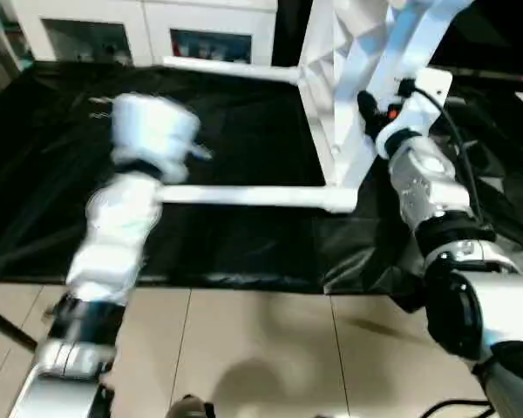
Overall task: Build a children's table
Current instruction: Flip table
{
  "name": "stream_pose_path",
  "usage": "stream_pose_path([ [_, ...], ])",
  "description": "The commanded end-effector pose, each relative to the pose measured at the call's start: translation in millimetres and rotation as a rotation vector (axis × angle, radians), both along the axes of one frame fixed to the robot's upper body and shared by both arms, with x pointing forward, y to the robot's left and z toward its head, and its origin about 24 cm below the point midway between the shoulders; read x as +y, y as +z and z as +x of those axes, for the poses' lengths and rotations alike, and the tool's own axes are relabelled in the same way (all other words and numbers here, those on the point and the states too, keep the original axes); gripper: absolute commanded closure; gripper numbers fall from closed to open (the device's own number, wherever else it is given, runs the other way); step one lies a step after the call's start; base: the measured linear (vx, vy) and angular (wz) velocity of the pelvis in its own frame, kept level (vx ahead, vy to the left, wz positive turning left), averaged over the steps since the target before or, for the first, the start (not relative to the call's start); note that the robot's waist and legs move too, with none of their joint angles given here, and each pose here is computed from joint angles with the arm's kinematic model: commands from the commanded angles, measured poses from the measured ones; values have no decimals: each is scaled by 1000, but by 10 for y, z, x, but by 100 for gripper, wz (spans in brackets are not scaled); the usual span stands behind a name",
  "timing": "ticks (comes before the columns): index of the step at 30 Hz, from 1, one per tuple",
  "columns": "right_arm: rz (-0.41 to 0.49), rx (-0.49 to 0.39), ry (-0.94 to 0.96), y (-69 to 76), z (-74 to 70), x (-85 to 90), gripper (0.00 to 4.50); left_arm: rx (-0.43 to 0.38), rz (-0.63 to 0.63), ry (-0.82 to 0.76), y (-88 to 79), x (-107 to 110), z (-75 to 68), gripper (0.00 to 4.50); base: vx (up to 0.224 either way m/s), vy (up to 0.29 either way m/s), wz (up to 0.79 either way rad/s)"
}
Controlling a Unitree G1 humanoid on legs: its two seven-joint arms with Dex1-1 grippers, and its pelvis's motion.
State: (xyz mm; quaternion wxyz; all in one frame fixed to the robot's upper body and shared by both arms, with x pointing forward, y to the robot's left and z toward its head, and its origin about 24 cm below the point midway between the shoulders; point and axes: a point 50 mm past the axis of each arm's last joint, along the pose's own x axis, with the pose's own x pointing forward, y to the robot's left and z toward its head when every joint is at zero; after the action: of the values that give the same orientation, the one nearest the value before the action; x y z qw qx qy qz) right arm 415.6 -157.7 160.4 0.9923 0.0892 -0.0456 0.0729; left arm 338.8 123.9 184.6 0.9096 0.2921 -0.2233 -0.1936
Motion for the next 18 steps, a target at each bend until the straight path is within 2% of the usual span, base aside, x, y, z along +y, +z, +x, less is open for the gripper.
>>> stream_pose_path([
  [1, -13, -49, 66, 113, -5, 90, 257, -24, 109, -60, 40, -110, 5, 0, 0, 0, 0],
  [2, -35, -38, 84, 67, -21, 134, 257, -64, 203, -93, 107, -186, 13, 0, 0, 0, 0],
  [3, -35, -38, 84, 67, -21, 134, 257, -64, 203, -93, 107, -186, 13, 0, 0, 0, 0],
  [4, -55, -30, 108, 5, -47, 190, 257, -163, 276, -111, 295, -270, 27, 0, 0, 0, 0],
  [7, -72, -23, 130, -42, -70, 232, 257, -274, 308, -115, 513, -322, 33, 0, 0, 0, 0],
  [8, -81, -21, 125, -57, -76, 235, 257, -336, 332, -114, 613, -336, 27, 0, 0, 0, 0],
  [9, -81, -21, 125, -58, -76, 236, 257, -338, 333, -114, 618, -337, 27, 0, 0, 0, 0],
  [13, -76, -16, 118, -88, -97, 239, 257, -479, 367, -146, 769, -371, -48, 0, 0, 0, 0],
  [14, -76, -16, 118, -88, -97, 239, 257, -479, 367, -146, 769, -371, -48, 0, 0, 0, 0],
  [15, -75, -12, 119, -104, -107, 244, 257, -536, 364, -145, 815, -369, -71, 0, 0, 0, 0],
  [18, -74, -10, 120, -110, -112, 248, 257, -563, 370, -76, 852, -315, -28, 0, 0, 0, 0],
])
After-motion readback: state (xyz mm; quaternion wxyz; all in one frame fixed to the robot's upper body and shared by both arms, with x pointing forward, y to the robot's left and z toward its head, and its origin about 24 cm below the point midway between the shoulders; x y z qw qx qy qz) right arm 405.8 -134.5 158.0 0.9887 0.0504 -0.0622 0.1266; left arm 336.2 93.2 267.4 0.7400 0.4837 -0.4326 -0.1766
